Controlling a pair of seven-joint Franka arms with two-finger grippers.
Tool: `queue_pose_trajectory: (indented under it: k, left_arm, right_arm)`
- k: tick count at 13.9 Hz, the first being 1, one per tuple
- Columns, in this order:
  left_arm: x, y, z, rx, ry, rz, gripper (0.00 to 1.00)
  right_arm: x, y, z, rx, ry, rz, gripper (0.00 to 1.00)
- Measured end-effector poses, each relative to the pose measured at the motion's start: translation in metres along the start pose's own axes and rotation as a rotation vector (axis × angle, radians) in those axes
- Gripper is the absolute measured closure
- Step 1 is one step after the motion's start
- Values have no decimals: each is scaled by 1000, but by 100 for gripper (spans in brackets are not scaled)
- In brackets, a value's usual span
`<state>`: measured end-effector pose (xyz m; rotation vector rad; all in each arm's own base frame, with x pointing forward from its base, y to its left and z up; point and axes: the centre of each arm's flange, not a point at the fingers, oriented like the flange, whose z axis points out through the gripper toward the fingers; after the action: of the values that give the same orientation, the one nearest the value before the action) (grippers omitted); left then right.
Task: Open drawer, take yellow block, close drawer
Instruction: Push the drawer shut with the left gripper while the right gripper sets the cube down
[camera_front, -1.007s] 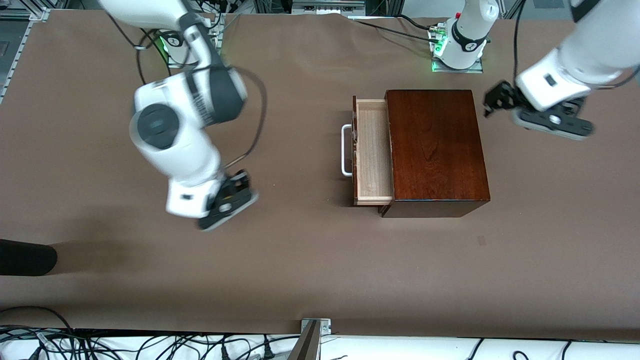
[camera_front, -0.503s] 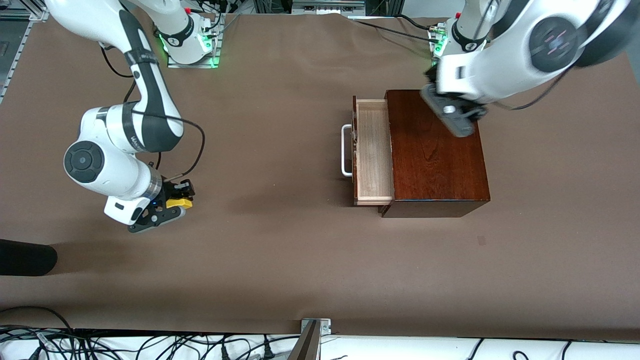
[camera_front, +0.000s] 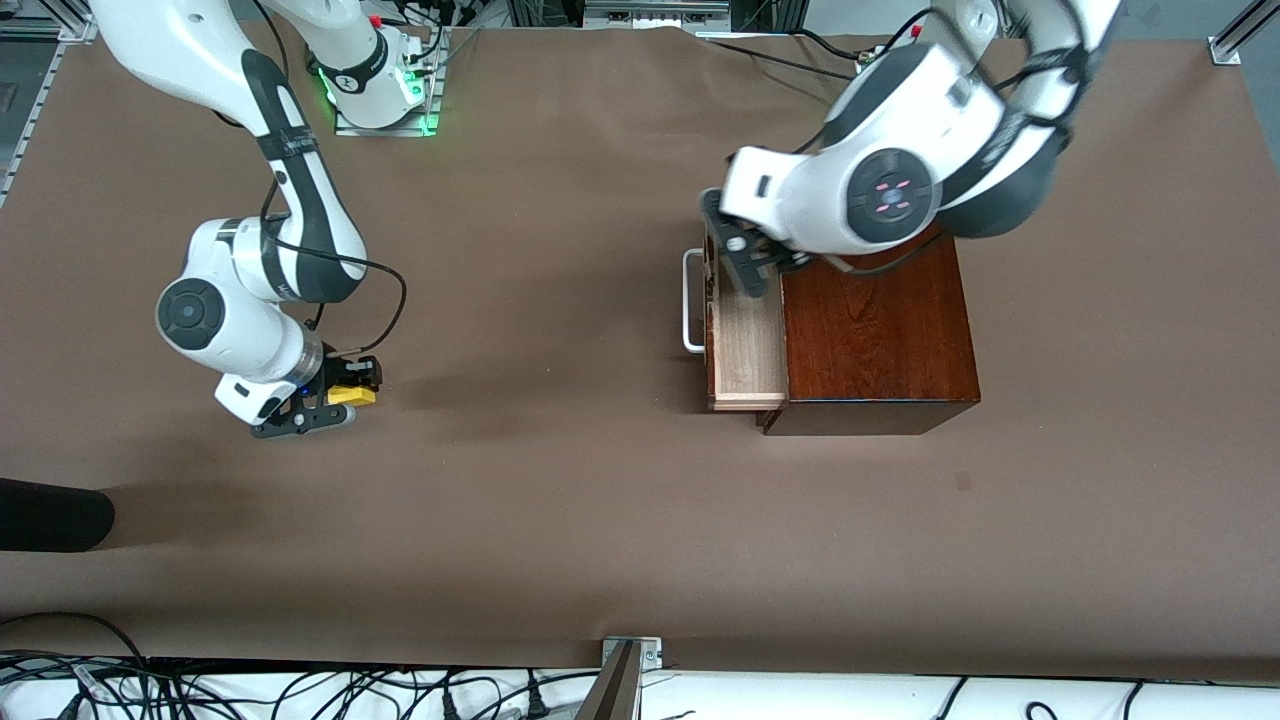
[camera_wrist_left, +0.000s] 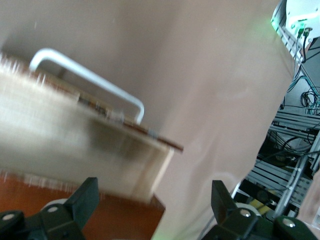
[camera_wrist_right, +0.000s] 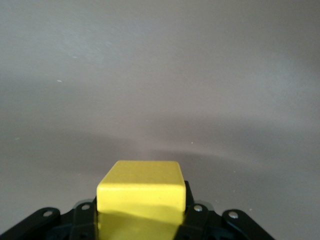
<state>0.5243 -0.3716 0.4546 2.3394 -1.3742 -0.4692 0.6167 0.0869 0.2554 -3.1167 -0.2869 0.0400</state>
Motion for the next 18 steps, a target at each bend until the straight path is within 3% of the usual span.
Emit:
queue_pose_trajectory:
  k: [3, 7, 9, 11, 15, 18]
  left_arm:
    - [56, 24, 42, 74, 56, 124, 0]
    - [101, 49, 98, 238, 23, 387, 0]
    - [110, 38, 125, 290, -32, 497, 0]
    - [113, 21, 150, 282, -77, 536, 0]
    - [104, 0, 172, 241, -146, 520, 0]
    - [88, -21, 171, 210, -213, 475, 0]
  right_arm:
    - [-20, 5, 29, -9, 10, 17, 44]
    - [-36, 25, 54, -17, 1, 53, 44]
    - [-36, 31, 57, -19, 4, 62, 44]
    - [-34, 30, 54, -20, 18, 61, 41]
    - [-26, 29, 41, -19, 54, 57, 1]
    - [-14, 28, 6, -16, 120, 46, 0]
